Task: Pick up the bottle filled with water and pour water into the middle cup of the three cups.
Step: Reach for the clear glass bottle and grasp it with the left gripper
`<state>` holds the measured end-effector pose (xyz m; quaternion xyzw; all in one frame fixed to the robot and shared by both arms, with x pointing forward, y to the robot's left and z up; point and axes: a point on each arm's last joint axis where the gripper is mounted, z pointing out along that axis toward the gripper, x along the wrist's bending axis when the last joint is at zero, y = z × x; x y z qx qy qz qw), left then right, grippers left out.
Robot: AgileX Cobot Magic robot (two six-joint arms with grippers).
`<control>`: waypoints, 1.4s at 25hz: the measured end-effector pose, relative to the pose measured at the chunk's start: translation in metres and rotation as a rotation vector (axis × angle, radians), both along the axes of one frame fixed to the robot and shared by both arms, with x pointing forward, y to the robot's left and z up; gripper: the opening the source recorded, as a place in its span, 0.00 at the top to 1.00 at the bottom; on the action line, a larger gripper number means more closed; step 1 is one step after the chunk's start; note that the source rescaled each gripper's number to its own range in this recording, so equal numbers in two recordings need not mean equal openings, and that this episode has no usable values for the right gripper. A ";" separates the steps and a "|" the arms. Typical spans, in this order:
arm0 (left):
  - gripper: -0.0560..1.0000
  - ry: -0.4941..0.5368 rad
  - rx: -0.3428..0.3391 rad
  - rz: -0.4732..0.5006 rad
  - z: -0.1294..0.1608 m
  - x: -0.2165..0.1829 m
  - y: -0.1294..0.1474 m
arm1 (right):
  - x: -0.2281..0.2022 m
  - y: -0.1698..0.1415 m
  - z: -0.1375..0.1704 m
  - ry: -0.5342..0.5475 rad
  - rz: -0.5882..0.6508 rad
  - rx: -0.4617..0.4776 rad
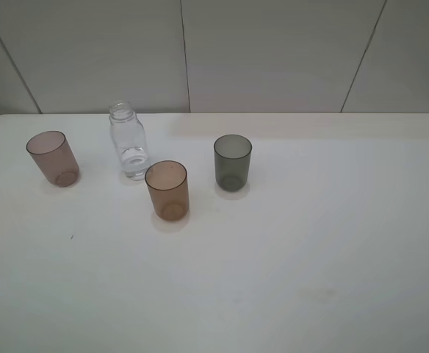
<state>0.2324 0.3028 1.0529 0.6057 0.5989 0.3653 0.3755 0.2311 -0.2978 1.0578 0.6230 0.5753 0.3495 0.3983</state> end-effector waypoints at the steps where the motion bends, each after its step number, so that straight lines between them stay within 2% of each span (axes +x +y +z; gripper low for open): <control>1: 0.00 0.000 0.000 0.000 0.000 0.000 0.000 | 0.000 0.000 0.000 0.000 0.000 0.000; 30: 0.00 0.000 0.000 0.000 0.000 0.000 0.000 | 0.000 0.000 0.000 0.000 0.000 0.000; 32: 0.00 -0.011 0.000 0.000 0.002 0.000 0.000 | 0.000 0.000 0.000 0.000 0.000 0.000; 35: 0.00 -0.094 -0.001 -0.022 0.015 0.008 0.000 | 0.000 0.000 0.000 0.000 0.000 0.000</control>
